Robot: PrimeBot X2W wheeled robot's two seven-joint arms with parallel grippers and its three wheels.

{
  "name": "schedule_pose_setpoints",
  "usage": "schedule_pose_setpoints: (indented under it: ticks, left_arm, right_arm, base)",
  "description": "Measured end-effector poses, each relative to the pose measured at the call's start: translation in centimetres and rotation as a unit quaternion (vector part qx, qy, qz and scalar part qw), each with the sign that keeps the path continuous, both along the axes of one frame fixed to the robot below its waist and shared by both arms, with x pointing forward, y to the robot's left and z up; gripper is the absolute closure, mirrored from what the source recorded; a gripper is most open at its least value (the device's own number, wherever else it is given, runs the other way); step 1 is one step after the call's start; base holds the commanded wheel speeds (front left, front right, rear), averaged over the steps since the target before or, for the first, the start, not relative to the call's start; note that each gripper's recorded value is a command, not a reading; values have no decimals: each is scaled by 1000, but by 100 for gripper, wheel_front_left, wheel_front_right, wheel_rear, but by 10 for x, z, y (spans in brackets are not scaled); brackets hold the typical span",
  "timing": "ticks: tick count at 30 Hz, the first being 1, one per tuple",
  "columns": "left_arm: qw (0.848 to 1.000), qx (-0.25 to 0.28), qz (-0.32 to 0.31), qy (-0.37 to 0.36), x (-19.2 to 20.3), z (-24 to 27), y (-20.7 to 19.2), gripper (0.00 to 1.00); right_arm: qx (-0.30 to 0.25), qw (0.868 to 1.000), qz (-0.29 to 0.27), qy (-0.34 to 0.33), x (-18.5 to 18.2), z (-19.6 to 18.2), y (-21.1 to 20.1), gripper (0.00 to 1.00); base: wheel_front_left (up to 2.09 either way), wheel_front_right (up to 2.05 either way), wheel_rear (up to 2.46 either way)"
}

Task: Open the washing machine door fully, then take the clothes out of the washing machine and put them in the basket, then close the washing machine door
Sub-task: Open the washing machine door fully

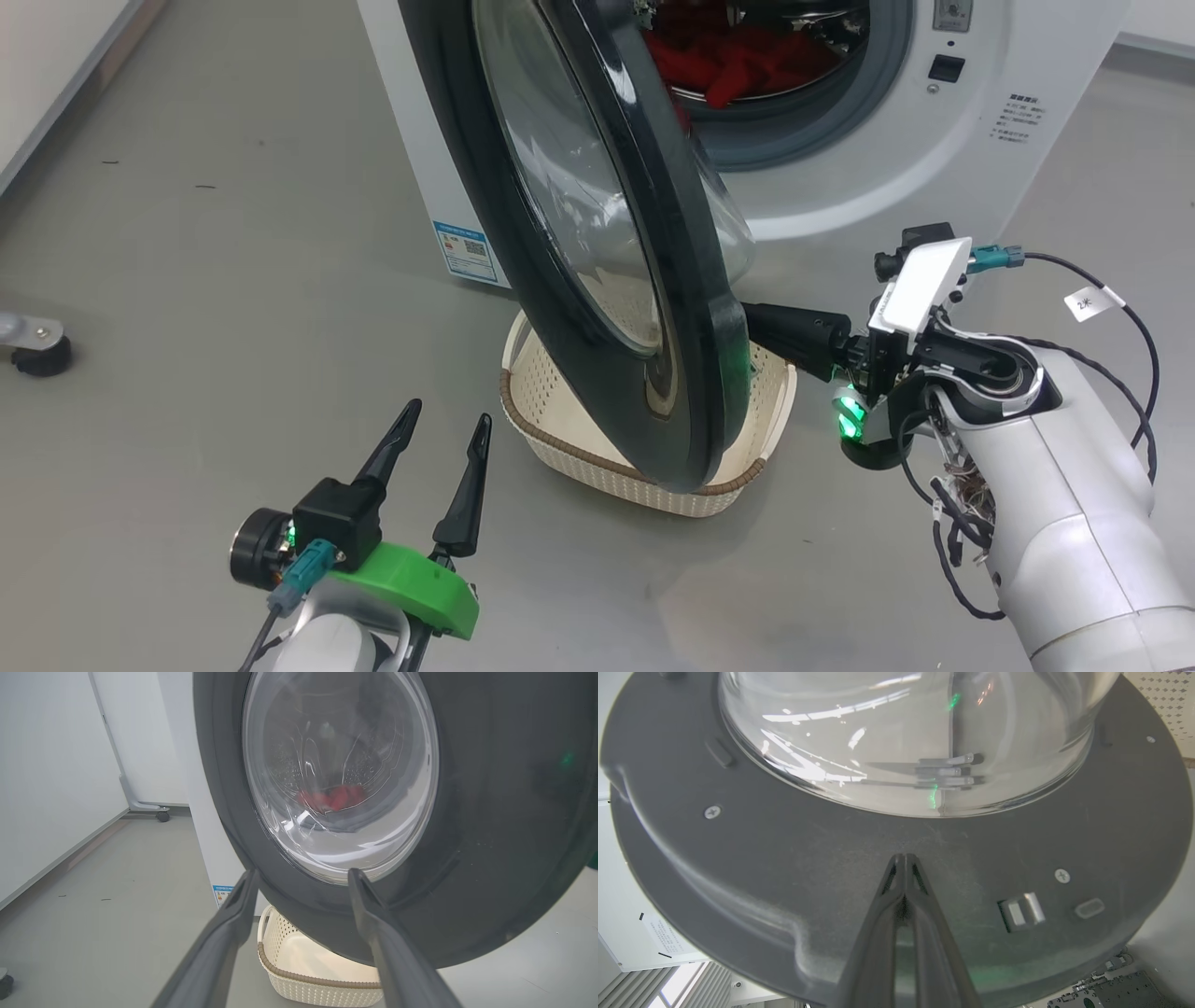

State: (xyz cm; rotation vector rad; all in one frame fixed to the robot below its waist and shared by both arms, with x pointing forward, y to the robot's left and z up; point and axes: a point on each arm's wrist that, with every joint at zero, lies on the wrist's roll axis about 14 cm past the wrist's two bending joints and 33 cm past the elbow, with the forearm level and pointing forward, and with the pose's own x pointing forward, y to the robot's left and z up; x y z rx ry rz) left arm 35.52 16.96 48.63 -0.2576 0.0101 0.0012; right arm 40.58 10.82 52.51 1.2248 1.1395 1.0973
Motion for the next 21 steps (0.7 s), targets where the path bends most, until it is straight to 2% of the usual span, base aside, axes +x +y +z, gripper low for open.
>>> schedule_pose_setpoints:
  ticks: [12, 21]
  left_arm:
    - [1000, 5, 23, -4, -15, 3, 13, 0]
    - [999, 8, 41, -7, -22, 5, 24, 0]
  right_arm:
    - [-3, 999, 44, -5, -30, -2, 21, 100]
    - [23, 996, 82, 6, -58, 5, 41, 100]
  base:
    - [0, 0, 0]
    - [0, 0, 0]
